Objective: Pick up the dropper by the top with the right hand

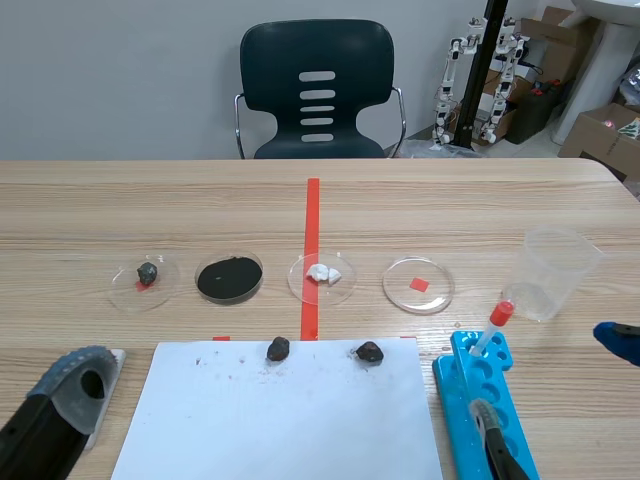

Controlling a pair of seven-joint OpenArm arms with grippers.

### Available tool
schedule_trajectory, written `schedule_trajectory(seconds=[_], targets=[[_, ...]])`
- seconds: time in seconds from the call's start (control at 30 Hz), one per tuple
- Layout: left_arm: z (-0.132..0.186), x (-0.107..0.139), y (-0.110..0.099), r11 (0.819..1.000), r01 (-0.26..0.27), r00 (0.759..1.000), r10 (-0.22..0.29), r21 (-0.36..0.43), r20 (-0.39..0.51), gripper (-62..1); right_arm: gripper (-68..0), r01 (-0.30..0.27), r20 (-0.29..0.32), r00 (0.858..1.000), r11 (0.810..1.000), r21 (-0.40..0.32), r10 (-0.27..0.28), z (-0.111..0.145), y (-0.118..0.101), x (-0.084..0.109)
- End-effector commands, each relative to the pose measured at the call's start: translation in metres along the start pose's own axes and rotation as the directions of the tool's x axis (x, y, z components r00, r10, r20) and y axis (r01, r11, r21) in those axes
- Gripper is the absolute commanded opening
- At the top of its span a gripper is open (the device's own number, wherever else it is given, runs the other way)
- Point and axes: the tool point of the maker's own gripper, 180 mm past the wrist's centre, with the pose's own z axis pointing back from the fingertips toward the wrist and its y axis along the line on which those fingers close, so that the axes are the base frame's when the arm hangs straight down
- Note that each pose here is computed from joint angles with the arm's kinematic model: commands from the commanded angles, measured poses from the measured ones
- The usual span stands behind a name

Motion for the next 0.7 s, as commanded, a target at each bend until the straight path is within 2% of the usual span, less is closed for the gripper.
schedule_trajectory(seconds=[0.0, 0.13, 0.3, 0.6, 0.67], targets=[[-0.002, 0.008, -0.002, 1.0, -0.008, 1.0, 0.007, 0.001, 0.03, 1.4, -2.5, -0.015, 0.057, 0.998, 1.0, -0.015, 0.016, -0.005, -0.008, 0.008], [-0.002, 0.008, -0.002, 1.0, -0.008, 1.0, 0.007, 0.001, 0.03, 1.4, -2.5, -0.026, 0.08, 0.996, 0.999, -0.033, 0.028, -0.011, -0.017, 0.0], [-0.002, 0.008, -0.002, 1.0, -0.008, 1.0, 0.007, 0.001, 0.03, 1.4, -2.4, -0.043, 0.127, 0.991, 0.998, -0.048, 0.048, -0.026, -0.029, 0.003], [-0.002, 0.008, -0.002, 1.0, -0.008, 1.0, 0.007, 0.001, 0.03, 1.4, -2.4, -0.072, 0.149, 0.986, 0.996, -0.06, 0.08, -0.05, -0.045, 0.001], [-0.002, 0.008, -0.002, 1.0, -0.008, 1.0, 0.007, 0.001, 0.03, 1.4, -2.4, -0.064, 0.154, 0.986, 0.997, -0.038, 0.07, -0.055, -0.044, 0.0]])
